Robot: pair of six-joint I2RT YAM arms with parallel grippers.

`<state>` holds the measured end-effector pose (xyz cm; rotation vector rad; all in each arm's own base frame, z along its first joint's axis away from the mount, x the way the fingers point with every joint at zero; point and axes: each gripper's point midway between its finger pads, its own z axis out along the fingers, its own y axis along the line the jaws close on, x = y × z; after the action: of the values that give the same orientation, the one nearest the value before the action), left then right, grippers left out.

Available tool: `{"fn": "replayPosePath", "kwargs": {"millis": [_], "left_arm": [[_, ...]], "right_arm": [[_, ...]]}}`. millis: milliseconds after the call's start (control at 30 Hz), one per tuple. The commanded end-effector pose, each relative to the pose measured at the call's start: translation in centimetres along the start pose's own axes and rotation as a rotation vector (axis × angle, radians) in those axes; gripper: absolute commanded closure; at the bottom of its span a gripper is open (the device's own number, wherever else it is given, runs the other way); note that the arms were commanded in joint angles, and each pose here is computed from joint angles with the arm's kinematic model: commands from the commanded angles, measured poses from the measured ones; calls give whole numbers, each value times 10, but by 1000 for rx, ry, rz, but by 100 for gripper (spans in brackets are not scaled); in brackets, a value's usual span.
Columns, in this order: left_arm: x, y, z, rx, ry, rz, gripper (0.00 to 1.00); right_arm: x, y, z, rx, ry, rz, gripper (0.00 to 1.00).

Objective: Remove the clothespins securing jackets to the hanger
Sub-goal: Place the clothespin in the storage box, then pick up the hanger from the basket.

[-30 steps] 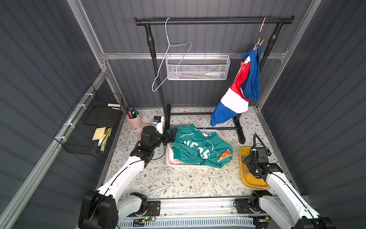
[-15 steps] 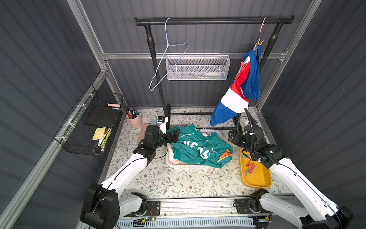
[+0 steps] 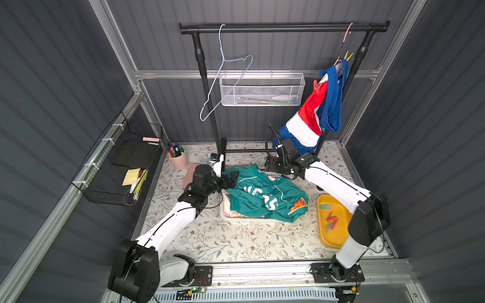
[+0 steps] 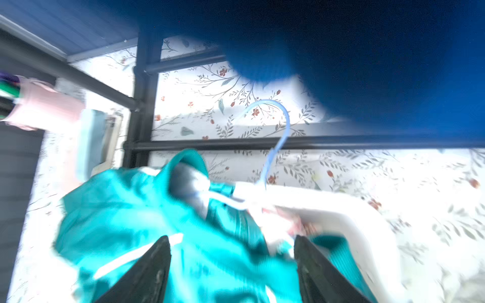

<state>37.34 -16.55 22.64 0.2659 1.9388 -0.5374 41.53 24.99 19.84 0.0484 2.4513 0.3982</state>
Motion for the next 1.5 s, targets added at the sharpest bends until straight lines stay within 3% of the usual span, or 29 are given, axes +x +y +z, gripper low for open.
{"fn": "replayPosePath", "kwargs": {"millis": [0,333,733,900,1033,1167,1300,1467], "left_arm": [[-15,-5,2,15,-27,35,1],[-15,-4,4,23,-24,42,1],[-17,4,5,19,-28,34,1],[-16,4,7,19,-24,36,1],[-25,6,5,-7,-44,46,1],[-52,-30,-2,-19,-96,113,1],[-51,-58,8,6,-36,144,1],[-56,-54,5,-52,-30,185,1]], "right_arm": [[0,-12,19,63,37,8,27],[14,-34,65,124,134,71,41],[12,-27,65,76,148,53,84],[3,-13,49,18,133,31,100],[-13,3,16,-16,64,-16,100],[-21,18,-19,-33,-25,-78,100],[-28,31,-49,-65,-108,-112,100],[-34,41,-85,-84,-199,-157,100]]}}
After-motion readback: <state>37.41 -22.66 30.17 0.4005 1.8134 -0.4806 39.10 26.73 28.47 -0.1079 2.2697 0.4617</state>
